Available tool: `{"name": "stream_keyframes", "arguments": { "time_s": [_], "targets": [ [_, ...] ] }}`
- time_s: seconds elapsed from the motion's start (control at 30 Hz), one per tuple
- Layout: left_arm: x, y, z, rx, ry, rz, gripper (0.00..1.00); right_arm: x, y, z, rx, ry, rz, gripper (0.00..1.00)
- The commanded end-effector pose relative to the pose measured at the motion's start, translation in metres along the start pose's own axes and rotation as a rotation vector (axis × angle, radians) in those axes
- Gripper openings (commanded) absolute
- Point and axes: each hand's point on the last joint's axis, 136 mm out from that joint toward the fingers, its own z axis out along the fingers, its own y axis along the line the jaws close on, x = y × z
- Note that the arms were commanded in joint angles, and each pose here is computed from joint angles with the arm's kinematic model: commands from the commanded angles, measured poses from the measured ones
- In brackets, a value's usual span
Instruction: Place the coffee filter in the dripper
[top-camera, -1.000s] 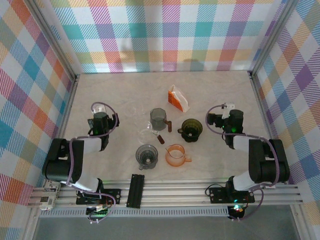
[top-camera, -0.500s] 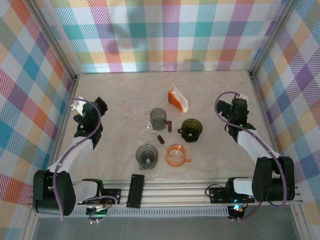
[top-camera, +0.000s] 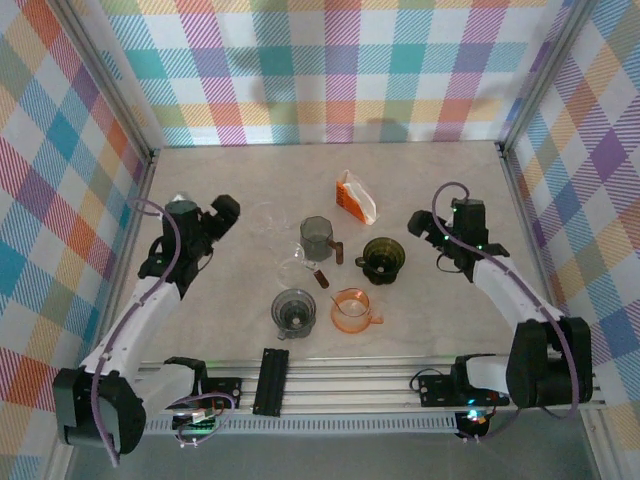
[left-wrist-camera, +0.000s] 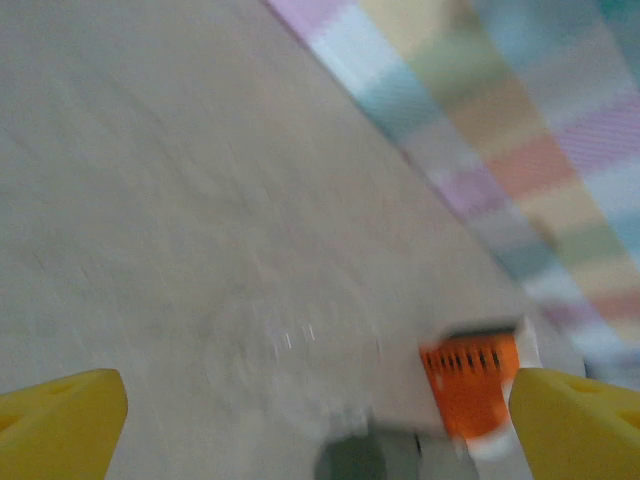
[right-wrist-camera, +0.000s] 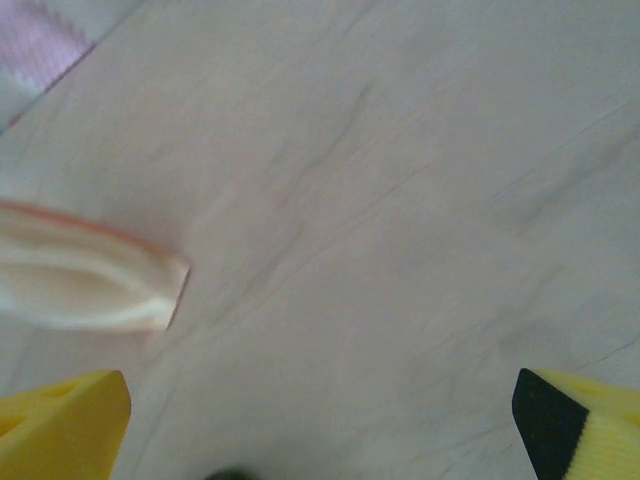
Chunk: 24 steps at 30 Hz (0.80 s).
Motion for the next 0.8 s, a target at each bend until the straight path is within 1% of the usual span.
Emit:
{"name": "stream_keyframes", "arguments": {
  "time_s": [0.0,0.07,0.17,0.27,0.4,0.57,0.77],
  "targets": [
    [0.047,-0.001,-0.023,0.006,0.174,0.022,0.98,0.039,0.039,-0.026,-0.164,0.126,-0.075,0.99],
    [0.07,0.002,-0.03,0.011,0.241,0.046,0.98,0.062,0.053,-0.037,-0.209,0.188,-0.124,0.99],
    [0.102,0.012,-0.038,0.013,0.353,0.059,0.95,0.094,0.066,-0.05,-0.254,0.281,-0.195,0.99],
    [0.125,0.023,-0.043,0.003,0.441,0.045,0.9,0.125,0.077,-0.056,-0.318,0.377,-0.234,0.99],
    [0.143,0.037,-0.045,-0.018,0.493,0.035,0.84,0.155,0.082,-0.051,-0.322,0.465,-0.284,1.0],
    [0.164,0.046,-0.044,-0.036,0.57,0.034,0.79,0.185,0.089,-0.042,-0.323,0.547,-0.331,0.94],
    [0.176,0.051,-0.045,-0.046,0.613,0.055,0.74,0.207,0.104,-0.041,-0.357,0.602,-0.363,0.88]
  ]
}}
